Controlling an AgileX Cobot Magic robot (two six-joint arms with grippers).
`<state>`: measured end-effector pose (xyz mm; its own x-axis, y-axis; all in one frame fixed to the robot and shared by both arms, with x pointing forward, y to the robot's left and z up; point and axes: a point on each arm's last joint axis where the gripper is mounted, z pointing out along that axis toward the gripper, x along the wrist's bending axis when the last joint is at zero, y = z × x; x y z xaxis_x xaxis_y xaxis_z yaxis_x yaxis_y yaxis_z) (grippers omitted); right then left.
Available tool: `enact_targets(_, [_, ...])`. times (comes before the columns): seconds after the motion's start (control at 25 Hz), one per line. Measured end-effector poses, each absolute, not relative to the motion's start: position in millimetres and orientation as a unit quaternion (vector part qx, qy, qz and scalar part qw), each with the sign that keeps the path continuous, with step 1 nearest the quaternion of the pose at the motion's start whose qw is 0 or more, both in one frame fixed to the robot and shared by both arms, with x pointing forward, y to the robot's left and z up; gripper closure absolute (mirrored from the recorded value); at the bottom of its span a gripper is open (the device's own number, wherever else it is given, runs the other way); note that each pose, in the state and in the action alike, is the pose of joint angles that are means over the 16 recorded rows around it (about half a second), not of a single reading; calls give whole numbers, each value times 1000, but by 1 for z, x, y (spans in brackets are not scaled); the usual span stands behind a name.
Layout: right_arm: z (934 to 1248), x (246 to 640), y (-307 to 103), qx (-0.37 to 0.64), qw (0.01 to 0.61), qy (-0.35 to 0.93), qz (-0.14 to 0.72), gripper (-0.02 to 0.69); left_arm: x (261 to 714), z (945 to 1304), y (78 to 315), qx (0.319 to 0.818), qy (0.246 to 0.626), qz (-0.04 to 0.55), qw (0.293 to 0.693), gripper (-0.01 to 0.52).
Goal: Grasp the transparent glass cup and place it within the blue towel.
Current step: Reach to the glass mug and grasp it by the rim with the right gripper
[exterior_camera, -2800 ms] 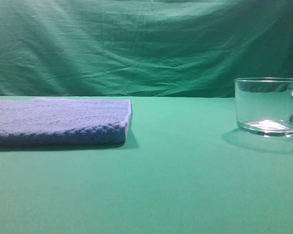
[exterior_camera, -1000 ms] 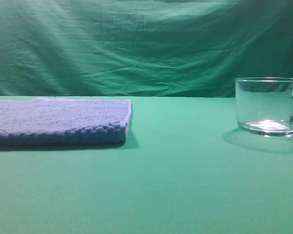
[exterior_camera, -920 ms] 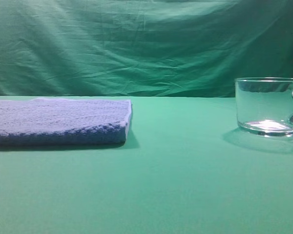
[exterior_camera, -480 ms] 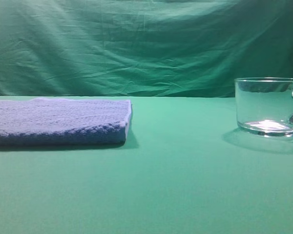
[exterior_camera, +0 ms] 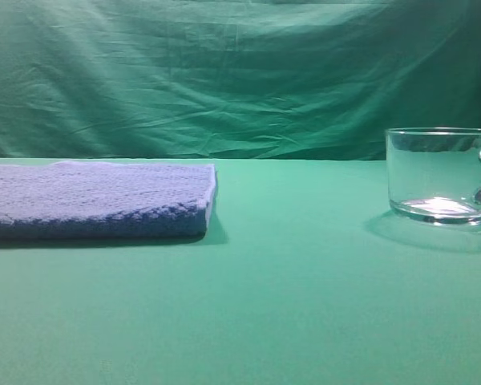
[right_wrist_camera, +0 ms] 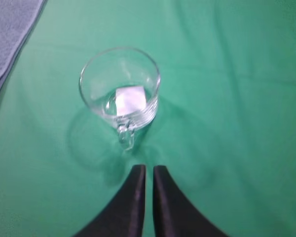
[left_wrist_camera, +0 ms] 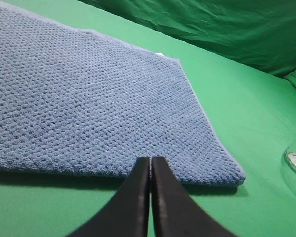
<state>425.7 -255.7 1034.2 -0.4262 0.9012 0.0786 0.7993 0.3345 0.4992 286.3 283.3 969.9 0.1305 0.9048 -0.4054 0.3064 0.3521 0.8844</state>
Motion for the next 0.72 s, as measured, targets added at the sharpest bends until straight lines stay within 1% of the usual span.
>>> enact_targets(0.08, [1027,433,-251,518,95,820,224,565,286,970,283,502,603,267,559,514])
enact_targets(0.16, [1020,439,-247,514,84,827,211,511,286,970,283,502,603,267,559,514])
enact_targets(0.48, [986,465,-237,527,38,832,172,217,286,970,283,502,603,267,559,514])
enact_targets(0.56, [977,472,-235,532,26,830,164,155,286,970,283,502,603,267,559,514])
enact_targets(0.64, [969,480,-233,537,17,828,158,116,286,970,283,502,603,267,559,514])
enact_targets(0.72, [961,489,-231,541,10,827,153,106,286,970,283,502,603,267,559,514])
